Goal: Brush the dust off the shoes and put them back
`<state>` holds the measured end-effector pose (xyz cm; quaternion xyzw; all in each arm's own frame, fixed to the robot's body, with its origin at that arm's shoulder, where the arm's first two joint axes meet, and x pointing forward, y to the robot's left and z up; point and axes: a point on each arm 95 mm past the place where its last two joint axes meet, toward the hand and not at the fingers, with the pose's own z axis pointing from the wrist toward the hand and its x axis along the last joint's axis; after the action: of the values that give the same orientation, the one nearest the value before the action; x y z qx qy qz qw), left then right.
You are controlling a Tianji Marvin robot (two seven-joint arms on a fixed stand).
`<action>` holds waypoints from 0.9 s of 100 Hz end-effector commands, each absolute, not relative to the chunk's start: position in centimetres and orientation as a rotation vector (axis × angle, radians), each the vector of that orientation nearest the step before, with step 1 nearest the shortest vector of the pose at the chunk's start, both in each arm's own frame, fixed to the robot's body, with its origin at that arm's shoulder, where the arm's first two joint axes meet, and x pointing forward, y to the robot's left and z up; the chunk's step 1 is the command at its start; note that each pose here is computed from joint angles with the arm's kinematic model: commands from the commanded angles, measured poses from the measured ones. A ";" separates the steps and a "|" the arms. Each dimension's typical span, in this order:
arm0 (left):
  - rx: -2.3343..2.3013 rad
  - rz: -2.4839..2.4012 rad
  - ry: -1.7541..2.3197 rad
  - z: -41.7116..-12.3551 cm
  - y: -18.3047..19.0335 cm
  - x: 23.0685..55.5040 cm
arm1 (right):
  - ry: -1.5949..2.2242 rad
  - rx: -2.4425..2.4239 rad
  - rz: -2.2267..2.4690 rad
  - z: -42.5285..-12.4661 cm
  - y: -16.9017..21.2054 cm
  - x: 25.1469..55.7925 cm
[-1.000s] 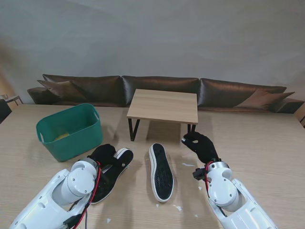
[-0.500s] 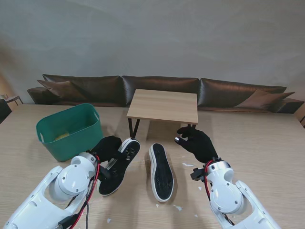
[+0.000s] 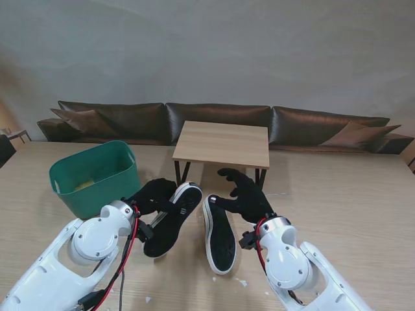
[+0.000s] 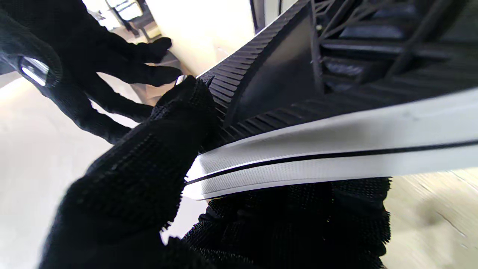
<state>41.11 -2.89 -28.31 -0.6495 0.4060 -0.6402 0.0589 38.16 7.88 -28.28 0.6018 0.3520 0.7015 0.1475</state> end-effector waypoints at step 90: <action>-1.877 -2.111 1.435 -25.2 -4.9 39.7 | 1.158 1.784 1.983 -28.8 14.7 37.6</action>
<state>40.39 -3.97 -26.28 -0.6075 0.4433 -0.6591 0.0014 37.55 14.27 -28.34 0.6009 0.3964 0.6828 0.1250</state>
